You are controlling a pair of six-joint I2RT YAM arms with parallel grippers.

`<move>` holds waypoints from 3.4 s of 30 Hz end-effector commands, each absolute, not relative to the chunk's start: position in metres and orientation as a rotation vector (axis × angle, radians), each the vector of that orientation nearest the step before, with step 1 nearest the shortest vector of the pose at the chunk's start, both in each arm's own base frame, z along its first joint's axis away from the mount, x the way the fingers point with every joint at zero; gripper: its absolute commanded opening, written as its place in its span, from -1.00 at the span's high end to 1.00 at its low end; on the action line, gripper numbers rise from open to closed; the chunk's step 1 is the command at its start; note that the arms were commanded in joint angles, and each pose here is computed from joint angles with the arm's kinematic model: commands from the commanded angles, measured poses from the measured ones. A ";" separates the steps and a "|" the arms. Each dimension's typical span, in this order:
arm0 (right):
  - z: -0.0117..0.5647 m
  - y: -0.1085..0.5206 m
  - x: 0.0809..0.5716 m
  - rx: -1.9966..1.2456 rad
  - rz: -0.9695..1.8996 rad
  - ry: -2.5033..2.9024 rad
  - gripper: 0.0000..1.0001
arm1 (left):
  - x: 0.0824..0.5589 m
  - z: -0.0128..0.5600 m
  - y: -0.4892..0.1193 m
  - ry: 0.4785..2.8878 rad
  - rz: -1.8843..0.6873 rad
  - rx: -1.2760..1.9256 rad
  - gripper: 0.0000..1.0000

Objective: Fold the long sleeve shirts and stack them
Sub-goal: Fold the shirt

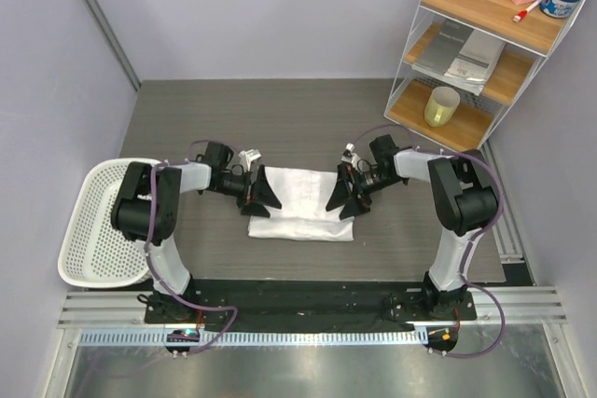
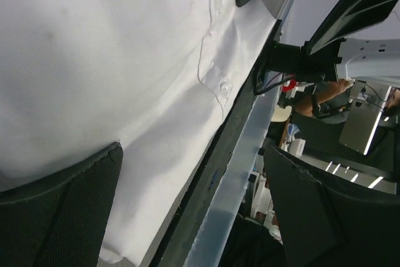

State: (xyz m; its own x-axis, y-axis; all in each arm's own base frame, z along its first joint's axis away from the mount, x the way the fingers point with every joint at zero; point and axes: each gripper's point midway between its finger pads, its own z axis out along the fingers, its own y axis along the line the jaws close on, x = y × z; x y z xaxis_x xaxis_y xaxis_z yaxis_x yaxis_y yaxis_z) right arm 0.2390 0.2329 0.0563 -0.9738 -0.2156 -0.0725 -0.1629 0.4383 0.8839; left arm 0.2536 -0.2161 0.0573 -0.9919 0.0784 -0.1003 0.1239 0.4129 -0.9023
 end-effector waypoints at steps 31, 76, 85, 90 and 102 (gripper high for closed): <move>0.060 0.206 0.196 0.436 -1.419 -2.571 -0.99 | 0.218 0.077 -0.210 2.583 -1.652 0.321 -0.79; 0.143 0.315 0.336 1.902 -1.009 -2.924 -0.60 | 0.275 0.112 -0.172 2.449 -1.392 -0.103 -0.99; 0.066 0.267 0.304 1.808 -0.726 -2.868 -0.18 | 0.279 0.062 -0.214 2.439 -1.486 -0.157 -0.49; 0.005 0.228 0.305 1.657 -0.572 -2.833 -0.04 | 0.291 0.022 -0.220 2.483 -1.372 -0.278 -0.37; -0.020 0.206 0.297 1.492 -0.572 -2.807 0.02 | 0.307 -0.018 -0.266 2.482 -1.366 -0.355 -0.29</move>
